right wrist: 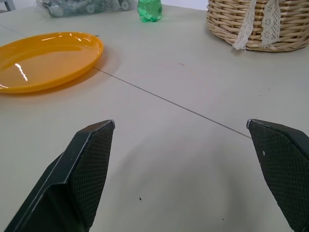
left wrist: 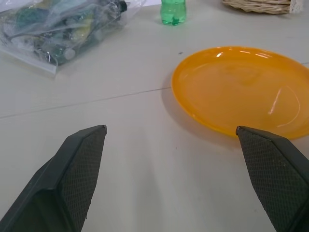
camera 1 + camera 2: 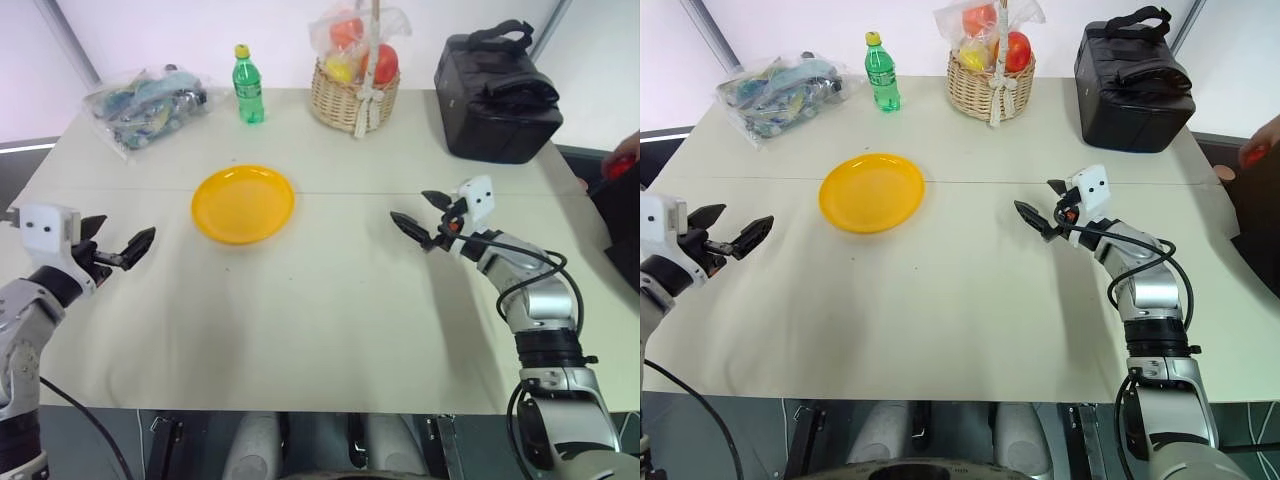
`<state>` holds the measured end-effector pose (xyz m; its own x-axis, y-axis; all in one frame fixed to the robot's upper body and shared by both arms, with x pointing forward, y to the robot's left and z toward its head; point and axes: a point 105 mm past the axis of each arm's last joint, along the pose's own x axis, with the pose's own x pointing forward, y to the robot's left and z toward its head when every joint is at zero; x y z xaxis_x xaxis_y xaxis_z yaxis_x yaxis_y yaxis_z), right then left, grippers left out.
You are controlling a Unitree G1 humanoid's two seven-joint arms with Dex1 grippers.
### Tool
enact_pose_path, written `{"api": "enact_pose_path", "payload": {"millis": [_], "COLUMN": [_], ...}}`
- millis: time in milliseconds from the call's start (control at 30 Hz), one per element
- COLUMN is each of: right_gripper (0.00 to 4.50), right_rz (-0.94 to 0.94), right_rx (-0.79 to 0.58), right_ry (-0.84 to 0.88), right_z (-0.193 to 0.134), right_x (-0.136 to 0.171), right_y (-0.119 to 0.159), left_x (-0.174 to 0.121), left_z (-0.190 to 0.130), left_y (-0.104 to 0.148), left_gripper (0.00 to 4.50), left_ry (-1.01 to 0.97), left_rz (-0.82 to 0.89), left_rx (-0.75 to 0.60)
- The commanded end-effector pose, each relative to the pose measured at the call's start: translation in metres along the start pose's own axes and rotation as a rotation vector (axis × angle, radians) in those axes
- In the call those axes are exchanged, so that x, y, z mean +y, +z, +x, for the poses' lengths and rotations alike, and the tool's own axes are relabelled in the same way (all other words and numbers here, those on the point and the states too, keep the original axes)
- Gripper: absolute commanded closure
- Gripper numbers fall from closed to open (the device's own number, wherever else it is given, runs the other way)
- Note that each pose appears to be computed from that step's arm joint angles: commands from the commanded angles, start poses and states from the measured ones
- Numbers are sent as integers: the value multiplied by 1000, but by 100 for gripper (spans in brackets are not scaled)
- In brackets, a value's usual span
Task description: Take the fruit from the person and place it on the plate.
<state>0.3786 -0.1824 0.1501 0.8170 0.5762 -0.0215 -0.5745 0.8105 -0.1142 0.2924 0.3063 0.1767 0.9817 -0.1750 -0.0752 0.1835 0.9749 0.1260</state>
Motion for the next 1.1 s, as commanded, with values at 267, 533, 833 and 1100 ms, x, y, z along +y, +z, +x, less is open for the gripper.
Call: {"api": "enact_pose_path", "payload": {"millis": [267, 533, 833, 1100], "right_gripper": [0, 0, 0, 0], "right_rz": [-24, -23, -30, -165], "right_rx": [-54, -50, -46, -20], "right_ry": [-8, -8, -12, -119], "right_z": [1, -1, -2, -10], "right_x": [0, 0, 0, -19], "right_y": [14, 12, 12, 22], "left_x": [3, 2, -9, -64], "left_z": [0, 1, 8, -7], "left_y": [15, 16, 68, 111], "left_gripper": [1, 1, 1, 1], "left_ry": [8, 5, -122, -620], "left_rz": [41, 47, 23, 28], "left_rx": [-43, -45, -186, -135]}}
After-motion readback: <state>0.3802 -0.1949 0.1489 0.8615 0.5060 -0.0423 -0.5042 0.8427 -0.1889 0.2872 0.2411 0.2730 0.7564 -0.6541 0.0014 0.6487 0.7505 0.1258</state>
